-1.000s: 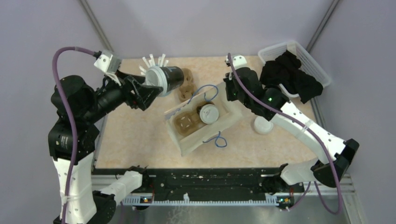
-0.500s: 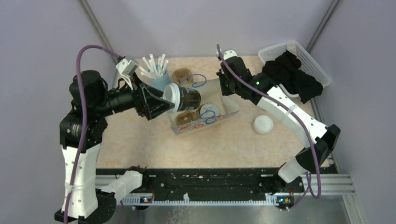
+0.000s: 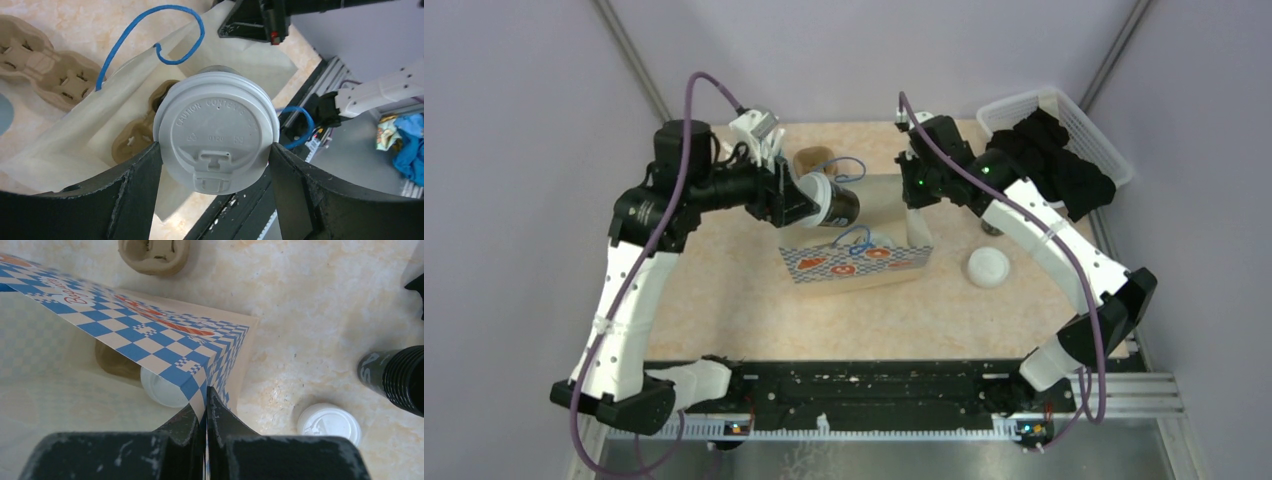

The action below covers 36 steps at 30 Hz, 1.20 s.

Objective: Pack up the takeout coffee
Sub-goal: Place the coffee cup on the cup tray.

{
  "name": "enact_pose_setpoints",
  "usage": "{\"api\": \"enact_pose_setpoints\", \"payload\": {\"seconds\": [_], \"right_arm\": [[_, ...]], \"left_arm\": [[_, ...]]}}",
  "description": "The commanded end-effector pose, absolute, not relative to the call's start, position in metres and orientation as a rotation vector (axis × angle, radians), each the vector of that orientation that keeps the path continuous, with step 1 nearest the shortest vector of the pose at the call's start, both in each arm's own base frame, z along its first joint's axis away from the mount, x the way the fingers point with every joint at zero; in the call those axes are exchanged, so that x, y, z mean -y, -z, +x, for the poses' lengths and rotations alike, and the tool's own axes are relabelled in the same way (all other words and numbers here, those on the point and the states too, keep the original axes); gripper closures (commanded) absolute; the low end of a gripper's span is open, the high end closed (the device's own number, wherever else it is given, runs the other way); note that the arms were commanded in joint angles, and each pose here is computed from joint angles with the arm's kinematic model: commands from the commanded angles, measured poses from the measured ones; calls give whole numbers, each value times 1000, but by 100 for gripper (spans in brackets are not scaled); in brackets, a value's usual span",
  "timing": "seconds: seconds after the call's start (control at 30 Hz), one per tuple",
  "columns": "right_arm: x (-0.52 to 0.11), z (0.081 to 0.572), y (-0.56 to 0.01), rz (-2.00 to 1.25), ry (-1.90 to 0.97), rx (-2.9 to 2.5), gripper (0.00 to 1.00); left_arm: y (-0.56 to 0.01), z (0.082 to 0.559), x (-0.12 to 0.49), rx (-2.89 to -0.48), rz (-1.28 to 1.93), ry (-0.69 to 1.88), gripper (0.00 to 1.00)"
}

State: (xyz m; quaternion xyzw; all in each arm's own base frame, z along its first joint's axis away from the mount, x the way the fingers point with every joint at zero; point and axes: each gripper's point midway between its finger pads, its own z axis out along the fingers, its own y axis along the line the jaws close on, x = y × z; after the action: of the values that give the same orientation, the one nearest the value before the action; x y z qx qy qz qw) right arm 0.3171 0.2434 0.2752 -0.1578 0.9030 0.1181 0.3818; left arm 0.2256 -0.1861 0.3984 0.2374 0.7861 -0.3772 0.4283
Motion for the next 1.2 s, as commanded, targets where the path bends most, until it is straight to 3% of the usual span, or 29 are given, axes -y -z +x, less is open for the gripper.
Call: {"api": "enact_pose_setpoints", "payload": {"seconds": [0.0, 0.63, 0.93, 1.17], "right_arm": [[-251, 325, -299, -481, -375, -2232, 100], [-255, 327, -341, -600, -490, -2044, 100], [-257, 317, -345, -785, -490, -1885, 100], [-252, 321, -351, -743, -466, -1874, 100]], "left_arm": [[-386, 231, 190, -1982, 688, 790, 33], [-322, 234, 230, -2207, 820, 536, 37], [-309, 221, 229, -2232, 903, 405, 36], [-309, 202, 234, -2183, 905, 337, 37]]}}
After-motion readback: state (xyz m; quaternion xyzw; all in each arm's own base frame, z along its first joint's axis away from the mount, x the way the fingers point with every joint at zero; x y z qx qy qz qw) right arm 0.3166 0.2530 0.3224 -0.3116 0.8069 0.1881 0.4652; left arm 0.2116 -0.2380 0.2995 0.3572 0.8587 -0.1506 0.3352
